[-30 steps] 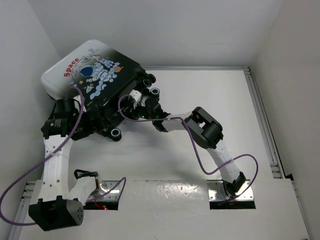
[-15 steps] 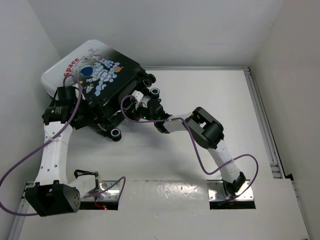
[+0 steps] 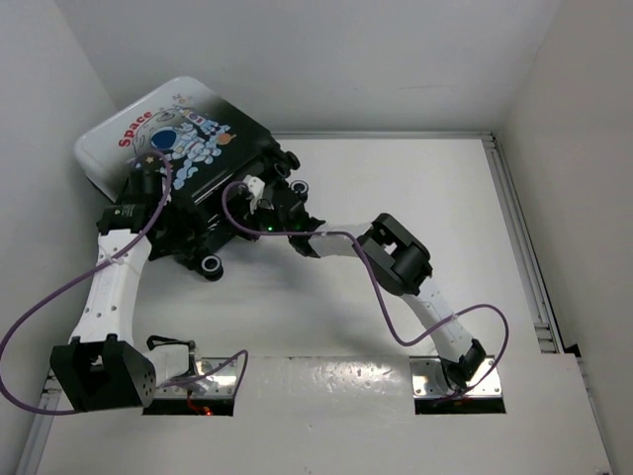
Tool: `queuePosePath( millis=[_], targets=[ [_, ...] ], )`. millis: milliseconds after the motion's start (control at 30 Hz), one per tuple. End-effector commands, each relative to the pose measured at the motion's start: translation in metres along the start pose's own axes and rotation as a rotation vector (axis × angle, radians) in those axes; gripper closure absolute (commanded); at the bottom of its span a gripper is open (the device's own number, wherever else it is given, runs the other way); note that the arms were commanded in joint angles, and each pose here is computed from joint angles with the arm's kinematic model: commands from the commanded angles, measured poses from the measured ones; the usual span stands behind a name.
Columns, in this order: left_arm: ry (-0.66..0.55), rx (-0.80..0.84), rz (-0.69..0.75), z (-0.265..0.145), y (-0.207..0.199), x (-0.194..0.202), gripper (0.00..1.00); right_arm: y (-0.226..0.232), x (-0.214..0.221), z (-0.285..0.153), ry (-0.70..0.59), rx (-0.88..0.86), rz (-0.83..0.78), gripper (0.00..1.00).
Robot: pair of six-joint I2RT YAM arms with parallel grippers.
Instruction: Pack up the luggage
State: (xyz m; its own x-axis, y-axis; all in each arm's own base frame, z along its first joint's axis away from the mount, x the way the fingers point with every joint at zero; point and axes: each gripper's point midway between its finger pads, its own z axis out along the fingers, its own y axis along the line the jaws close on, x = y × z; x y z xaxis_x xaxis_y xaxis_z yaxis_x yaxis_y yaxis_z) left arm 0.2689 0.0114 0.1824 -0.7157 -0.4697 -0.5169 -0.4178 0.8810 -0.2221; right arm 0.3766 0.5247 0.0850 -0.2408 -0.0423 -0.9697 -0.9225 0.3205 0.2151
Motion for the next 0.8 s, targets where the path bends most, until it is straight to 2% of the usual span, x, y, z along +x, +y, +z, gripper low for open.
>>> queuePosePath(
  millis=[0,67,133,200,233,300,367,400,467,500,567,633,767],
  targets=[
    [0.003,-0.041,-0.015,0.006,0.007,0.005,0.00,0.063,-0.121,0.019,-0.313,-0.157,-0.169,1.00],
    [0.005,-0.052,-0.015,0.009,0.010,0.007,0.00,0.066,-0.114,0.018,-0.297,-0.151,-0.181,1.00],
    [-0.018,-0.130,-0.013,0.012,0.025,0.005,0.00,0.059,-0.114,0.011,-0.296,-0.105,-0.206,1.00],
    [-0.020,-0.207,-0.030,0.013,0.043,0.007,0.00,0.048,-0.091,0.003,-0.258,-0.060,-0.203,1.00],
    [-0.022,-0.214,-0.040,0.013,0.046,0.006,0.03,0.045,-0.099,-0.003,-0.270,-0.050,-0.212,1.00],
    [-0.031,-0.242,-0.071,0.016,0.056,0.001,0.18,0.029,-0.082,-0.014,-0.236,-0.004,-0.195,1.00],
    [-0.032,-0.278,-0.095,0.021,0.065,-0.002,0.33,0.020,-0.087,-0.022,-0.244,0.032,-0.207,1.00],
    [-0.031,-0.301,-0.119,0.022,0.072,-0.003,0.49,0.009,-0.078,-0.031,-0.225,0.064,-0.207,1.00],
    [-0.042,-0.302,-0.136,0.024,0.072,-0.010,0.64,-0.002,-0.079,-0.038,-0.230,0.108,-0.206,1.00],
    [-0.035,-0.315,-0.150,0.026,0.077,-0.010,0.75,-0.022,-0.072,-0.048,-0.212,0.164,-0.186,1.00],
    [-0.055,-0.321,-0.181,0.026,0.081,-0.018,0.83,-0.051,-0.074,-0.061,-0.214,0.255,-0.173,1.00],
    [-0.056,-0.332,-0.189,0.028,0.087,-0.020,0.90,-0.062,-0.074,-0.066,-0.210,0.292,-0.147,1.00],
    [-0.056,-0.374,-0.181,0.027,0.099,-0.021,0.95,-0.102,-0.076,-0.084,-0.211,0.406,-0.095,1.00]
  ],
)
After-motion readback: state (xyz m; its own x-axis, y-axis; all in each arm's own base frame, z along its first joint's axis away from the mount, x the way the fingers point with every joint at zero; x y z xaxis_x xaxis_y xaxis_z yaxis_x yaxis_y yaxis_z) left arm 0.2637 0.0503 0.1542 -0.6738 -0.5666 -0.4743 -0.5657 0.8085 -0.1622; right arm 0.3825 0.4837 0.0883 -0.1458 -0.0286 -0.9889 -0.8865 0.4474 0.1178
